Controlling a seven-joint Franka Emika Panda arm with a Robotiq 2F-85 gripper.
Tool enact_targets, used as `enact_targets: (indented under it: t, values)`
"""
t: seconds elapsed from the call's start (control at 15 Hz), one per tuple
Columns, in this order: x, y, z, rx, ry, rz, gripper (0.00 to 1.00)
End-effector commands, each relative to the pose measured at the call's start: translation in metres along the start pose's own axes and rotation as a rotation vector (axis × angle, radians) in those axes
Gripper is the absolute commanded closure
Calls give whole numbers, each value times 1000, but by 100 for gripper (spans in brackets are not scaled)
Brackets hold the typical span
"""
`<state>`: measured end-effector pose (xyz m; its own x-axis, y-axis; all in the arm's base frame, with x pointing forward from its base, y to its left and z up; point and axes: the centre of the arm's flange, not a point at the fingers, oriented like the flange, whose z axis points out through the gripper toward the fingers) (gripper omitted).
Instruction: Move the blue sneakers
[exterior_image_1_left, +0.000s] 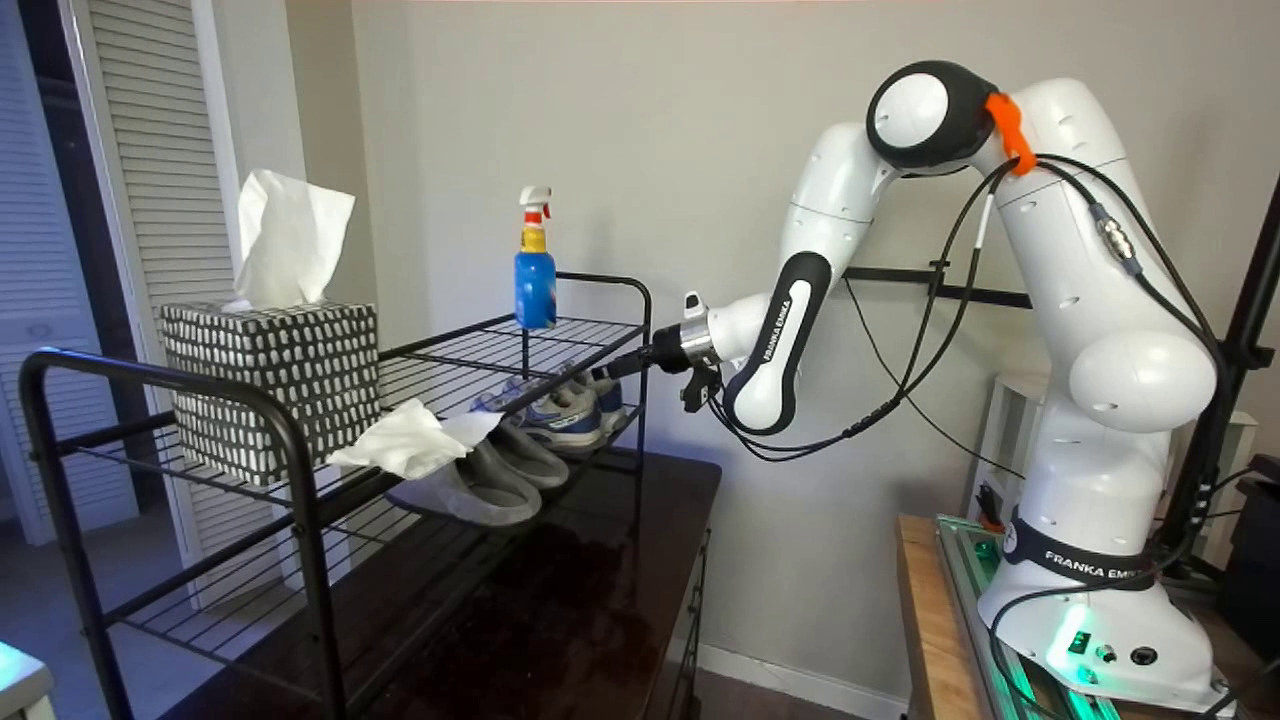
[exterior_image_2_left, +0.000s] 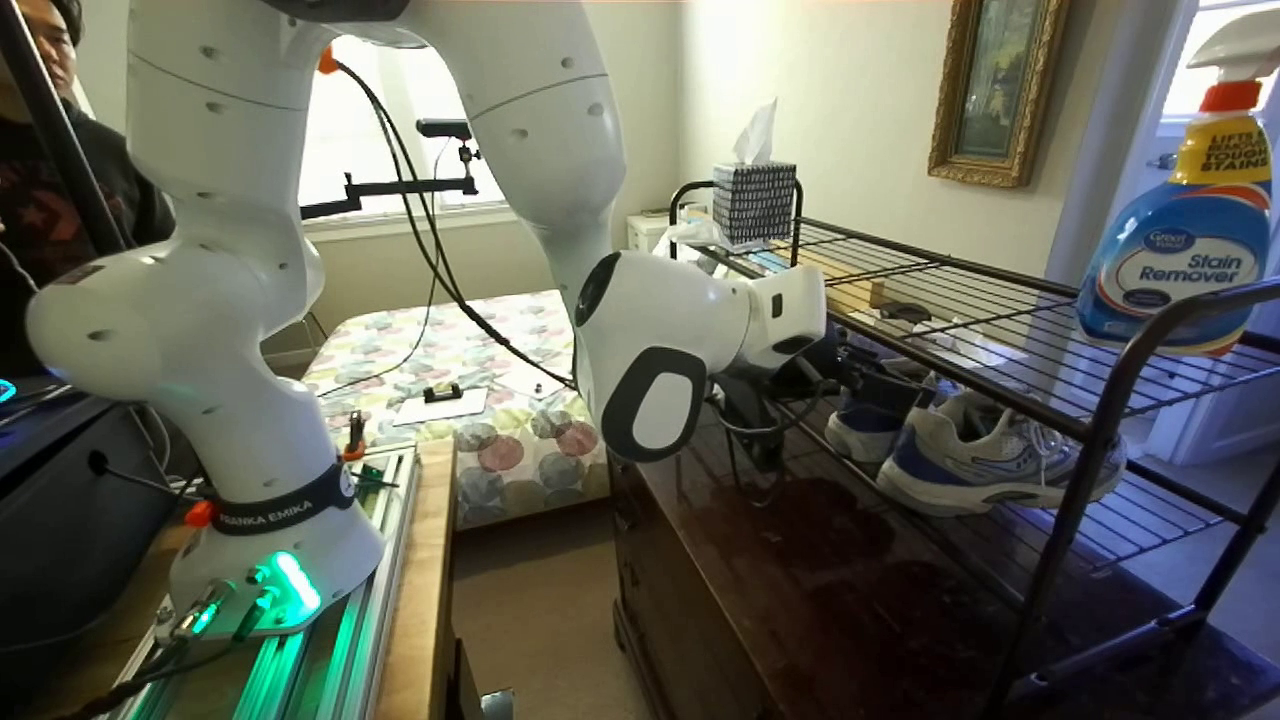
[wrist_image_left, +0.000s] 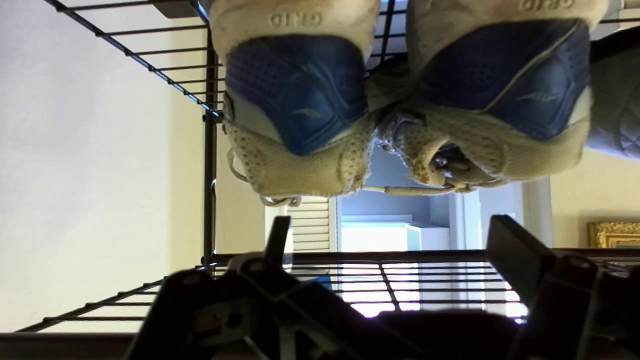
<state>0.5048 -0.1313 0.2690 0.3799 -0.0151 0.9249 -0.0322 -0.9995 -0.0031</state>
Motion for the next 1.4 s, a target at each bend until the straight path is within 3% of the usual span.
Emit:
enact_targets:
  t: [0.0,0.47,0.73,1.07,1.33]
  values:
    - [-3,-7,6,5,50,-40,0]
    - [-18,-18,12,24,106,-75,0]
    - [-29,-19,23,-33,131,-76,0]
    - [-11,-25,39,-65,182,-130,0]
    - [-19,-29,47,-44,147,-166,0]
